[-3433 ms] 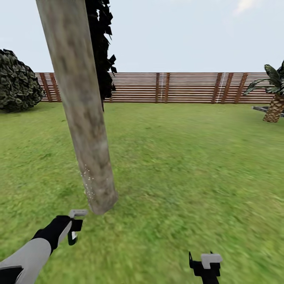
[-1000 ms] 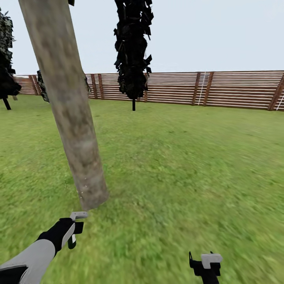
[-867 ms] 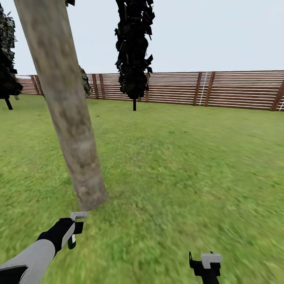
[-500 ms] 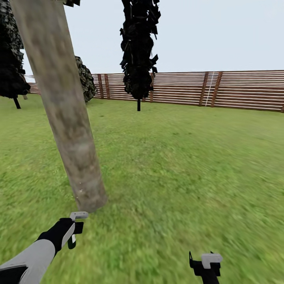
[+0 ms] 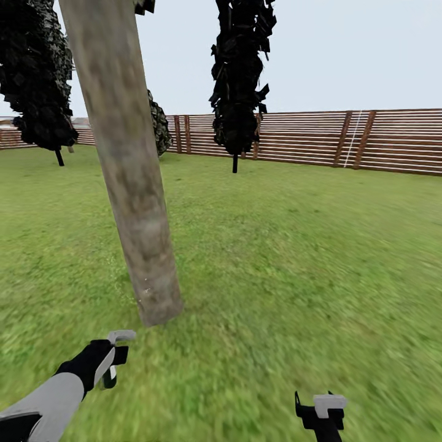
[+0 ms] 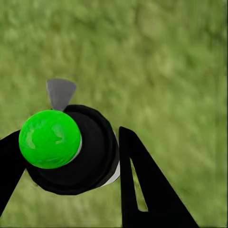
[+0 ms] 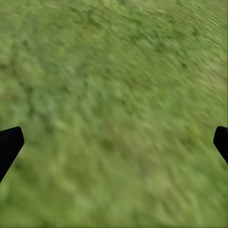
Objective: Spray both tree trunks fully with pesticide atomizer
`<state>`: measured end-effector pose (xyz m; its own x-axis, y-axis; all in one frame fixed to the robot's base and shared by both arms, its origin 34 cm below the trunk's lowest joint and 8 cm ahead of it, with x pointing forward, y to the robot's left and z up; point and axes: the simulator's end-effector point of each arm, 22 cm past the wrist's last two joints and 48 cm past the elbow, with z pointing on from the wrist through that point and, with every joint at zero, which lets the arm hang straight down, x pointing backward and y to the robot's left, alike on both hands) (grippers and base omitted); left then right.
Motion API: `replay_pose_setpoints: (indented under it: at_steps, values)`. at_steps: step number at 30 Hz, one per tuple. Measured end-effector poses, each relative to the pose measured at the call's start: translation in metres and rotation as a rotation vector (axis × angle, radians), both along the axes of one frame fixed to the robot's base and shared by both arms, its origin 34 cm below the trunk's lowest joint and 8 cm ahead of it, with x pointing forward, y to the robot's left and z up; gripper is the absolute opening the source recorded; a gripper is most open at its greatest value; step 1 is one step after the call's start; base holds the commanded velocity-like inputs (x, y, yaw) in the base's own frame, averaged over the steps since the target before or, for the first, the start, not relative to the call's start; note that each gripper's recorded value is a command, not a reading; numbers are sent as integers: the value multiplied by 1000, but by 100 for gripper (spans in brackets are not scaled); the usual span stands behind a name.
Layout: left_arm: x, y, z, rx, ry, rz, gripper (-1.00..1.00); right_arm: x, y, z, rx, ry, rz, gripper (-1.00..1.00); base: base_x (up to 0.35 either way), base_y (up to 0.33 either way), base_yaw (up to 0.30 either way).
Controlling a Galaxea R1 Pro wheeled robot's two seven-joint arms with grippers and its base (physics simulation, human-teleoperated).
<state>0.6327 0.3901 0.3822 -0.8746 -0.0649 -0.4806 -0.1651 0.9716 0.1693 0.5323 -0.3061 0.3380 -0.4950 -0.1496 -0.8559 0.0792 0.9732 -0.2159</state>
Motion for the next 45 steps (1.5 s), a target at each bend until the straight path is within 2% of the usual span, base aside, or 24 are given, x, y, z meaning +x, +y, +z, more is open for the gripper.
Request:
replay_pose_setpoints:
  at_steps: [3,5,7,8,9,12,13,14,15,18,21,25,27,30,33,35,37,38,40,43,45]
  values:
    - [10,-39,1,-35,-8,-39,-100,0,0,0,0,0,0,100,0,0,3]
    - [15,-35,6,-29,-14,-41,-100,0,0,0,0,0,0,100,0,0,0]
    - [15,-16,10,-6,-18,-29,-100,0,0,0,0,0,0,100,0,0,0]
    - [15,14,17,9,-29,8,-100,0,0,0,0,0,-1,100,0,0,0]
    - [11,49,25,60,-28,23,-100,0,0,0,0,1,0,100,0,0,0]
    - [13,40,23,42,-32,22,-100,0,0,0,0,1,0,100,0,0,0]
    - [16,20,20,20,-34,6,-100,0,0,0,0,1,0,100,0,0,0]
    - [21,-15,16,-10,-30,-25,-100,0,0,0,0,1,0,100,0,0,0]
    - [25,-32,17,-28,-31,-38,-100,0,0,0,0,1,-1,100,0,0,0]
    - [46,-57,42,-47,-31,-61,-100,0,-1,0,-2,1,-2,100,0,0,0]
    - [58,-48,66,-30,-40,-53,-100,0,-1,0,-2,0,-1,100,0,0,0]
    - [65,10,95,33,-68,-5,-100,0,-1,0,-2,1,-1,100,0,0,0]
    - [65,11,97,27,-72,-1,-100,0,-1,0,-2,1,-1,100,0,0,0]
    - [71,-27,93,-17,-77,-31,-100,-1,-1,0,-2,2,-1,100,0,0,0]
    - [78,-54,100,-29,-72,-68,-100,-1,-1,0,-2,1,-1,100,0,0,0]
    - [81,-52,108,-19,-65,-69,-100,-1,-1,0,-2,2,-1,100,0,0,0]
    - [92,-39,128,4,-87,-62,-100,0,-1,0,-2,1,-1,100,0,0,0]
    - [95,-15,145,25,-93,-36,-100,-1,-1,0,-2,1,-1,100,0,0,0]
    - [98,-15,152,19,-104,-34,-100,-1,-1,0,-2,1,-1,100,0,0,0]
    - [108,-24,171,18,-152,-44,-100,-1,-1,0,-2,1,-2,100,158,0,0]
    - [108,-23,174,22,-151,-43,-100,-1,-1,0,-2,2,-1,100,218,0,0]
